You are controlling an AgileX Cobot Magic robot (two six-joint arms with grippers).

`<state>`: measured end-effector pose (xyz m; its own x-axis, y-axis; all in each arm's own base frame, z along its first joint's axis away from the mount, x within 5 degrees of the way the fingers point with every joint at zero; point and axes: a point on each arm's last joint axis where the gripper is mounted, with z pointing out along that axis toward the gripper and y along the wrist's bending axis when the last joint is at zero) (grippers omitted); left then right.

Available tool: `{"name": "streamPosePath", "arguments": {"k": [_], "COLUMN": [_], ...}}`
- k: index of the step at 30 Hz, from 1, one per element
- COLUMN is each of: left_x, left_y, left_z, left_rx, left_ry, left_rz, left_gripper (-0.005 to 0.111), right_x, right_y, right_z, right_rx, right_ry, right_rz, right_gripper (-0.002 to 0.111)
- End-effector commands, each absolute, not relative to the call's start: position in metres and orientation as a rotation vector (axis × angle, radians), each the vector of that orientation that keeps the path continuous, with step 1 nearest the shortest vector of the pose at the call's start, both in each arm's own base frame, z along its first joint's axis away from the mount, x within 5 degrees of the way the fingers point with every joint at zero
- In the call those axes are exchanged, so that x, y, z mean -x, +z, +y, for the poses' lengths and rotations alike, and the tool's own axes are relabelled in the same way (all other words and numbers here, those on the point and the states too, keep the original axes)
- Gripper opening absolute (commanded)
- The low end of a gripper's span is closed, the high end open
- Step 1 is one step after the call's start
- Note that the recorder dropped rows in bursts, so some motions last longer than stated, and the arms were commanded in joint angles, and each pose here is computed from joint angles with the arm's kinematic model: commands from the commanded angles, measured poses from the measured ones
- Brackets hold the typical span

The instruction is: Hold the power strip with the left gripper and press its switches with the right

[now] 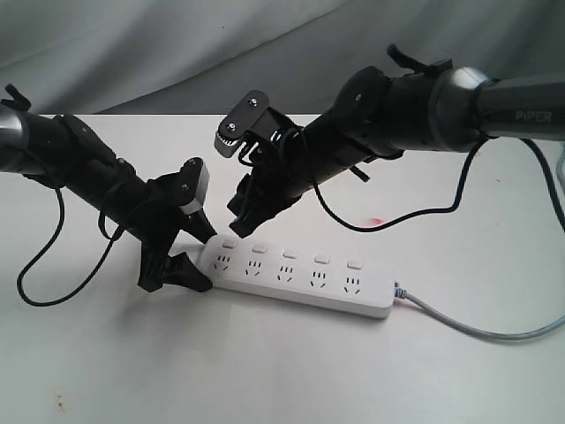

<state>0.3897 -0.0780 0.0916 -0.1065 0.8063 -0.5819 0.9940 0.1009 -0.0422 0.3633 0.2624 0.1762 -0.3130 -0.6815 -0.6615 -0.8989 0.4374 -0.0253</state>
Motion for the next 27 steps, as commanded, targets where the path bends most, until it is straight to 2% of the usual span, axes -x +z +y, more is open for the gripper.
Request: {"name": "streamPosePath", "arguments": {"k": [1,8,12,27], "left_x": [-0.389,-0.389,-0.389,-0.389], "left_y": [0.088,0.088,0.088,0.088], "left_z": [-0.079,-0.079,-0.079,-0.079], "left_rx": [-1.775,-1.775,-1.777,-1.777], "left_ry": [-0.606,-0.606,-0.606,-0.606], "left_rz": [1.977,1.977,1.975,1.975], "left_gripper": [0.066,0.066,0.066,0.066], "right_x": [-0.361,-0.358,-0.357,-0.367], "right_y": [0.178,0.169,0.151,0.133], "right_z": [0.267,0.275,0.284,0.284], "right_rx": [1.388,1.413,1.415,1.373], "right_ry": [0.458,0.48,0.459,0.383], "right_rz": [2.035,2.022,2.036,2.027], "right_gripper": [0.033,0.04,0.04,0.04]}}
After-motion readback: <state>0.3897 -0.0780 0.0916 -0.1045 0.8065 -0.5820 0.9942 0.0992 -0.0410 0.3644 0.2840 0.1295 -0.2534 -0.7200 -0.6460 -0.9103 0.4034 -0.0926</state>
